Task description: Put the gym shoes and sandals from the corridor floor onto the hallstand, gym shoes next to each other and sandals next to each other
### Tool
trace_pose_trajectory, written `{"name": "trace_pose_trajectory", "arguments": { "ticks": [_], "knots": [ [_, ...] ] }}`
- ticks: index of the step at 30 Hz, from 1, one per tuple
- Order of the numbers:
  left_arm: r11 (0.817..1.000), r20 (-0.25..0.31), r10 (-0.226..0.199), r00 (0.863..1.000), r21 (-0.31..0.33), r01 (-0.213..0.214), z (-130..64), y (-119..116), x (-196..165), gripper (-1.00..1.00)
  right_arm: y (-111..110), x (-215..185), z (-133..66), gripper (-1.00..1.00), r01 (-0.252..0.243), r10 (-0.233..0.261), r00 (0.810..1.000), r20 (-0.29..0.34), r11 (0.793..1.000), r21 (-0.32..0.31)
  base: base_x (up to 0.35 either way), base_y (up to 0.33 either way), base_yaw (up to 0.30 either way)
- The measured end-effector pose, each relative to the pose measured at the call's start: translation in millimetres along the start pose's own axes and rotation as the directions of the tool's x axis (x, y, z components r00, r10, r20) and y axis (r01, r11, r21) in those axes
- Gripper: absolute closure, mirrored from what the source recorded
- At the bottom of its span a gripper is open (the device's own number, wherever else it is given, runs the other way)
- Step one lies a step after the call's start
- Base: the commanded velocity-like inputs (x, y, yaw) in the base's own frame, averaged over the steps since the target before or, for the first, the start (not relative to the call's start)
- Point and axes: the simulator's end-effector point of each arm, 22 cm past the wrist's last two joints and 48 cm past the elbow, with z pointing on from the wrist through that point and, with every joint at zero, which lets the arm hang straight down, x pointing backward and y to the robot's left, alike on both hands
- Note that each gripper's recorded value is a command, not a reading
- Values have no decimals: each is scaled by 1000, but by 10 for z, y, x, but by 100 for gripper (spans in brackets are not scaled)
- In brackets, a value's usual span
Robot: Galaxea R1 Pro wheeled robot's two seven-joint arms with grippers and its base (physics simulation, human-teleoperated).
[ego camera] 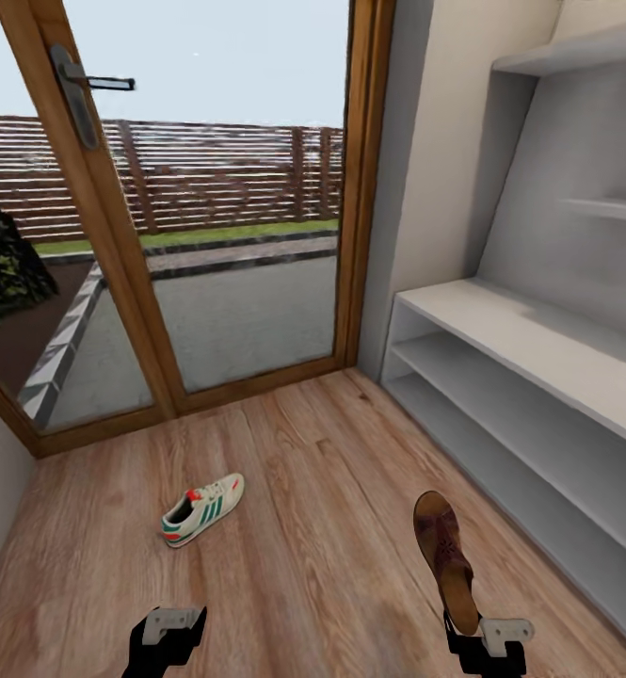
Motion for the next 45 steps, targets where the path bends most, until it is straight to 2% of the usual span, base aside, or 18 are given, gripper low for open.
{"name": "trace_pose_trajectory", "arguments": {
  "ticks": [6,22,45],
  "knots": [
    [1000,0,0,1000,0,0,-1,1,-1,-100,-1,0,0,100,-1,1,1000,0,1000,0,143,242,-176],
    [1000,0,1,1000,0,-1,-1,0,0,-100,-9,0,1,100,2,-2,1000,0,1000,0,163,236,-12],
    [1000,0,1,1000,0,-1,-1,0,-2,-100,41,-2,-2,100,-5,5,1000,0,1000,-4,68,59,-7]
  ]
}}
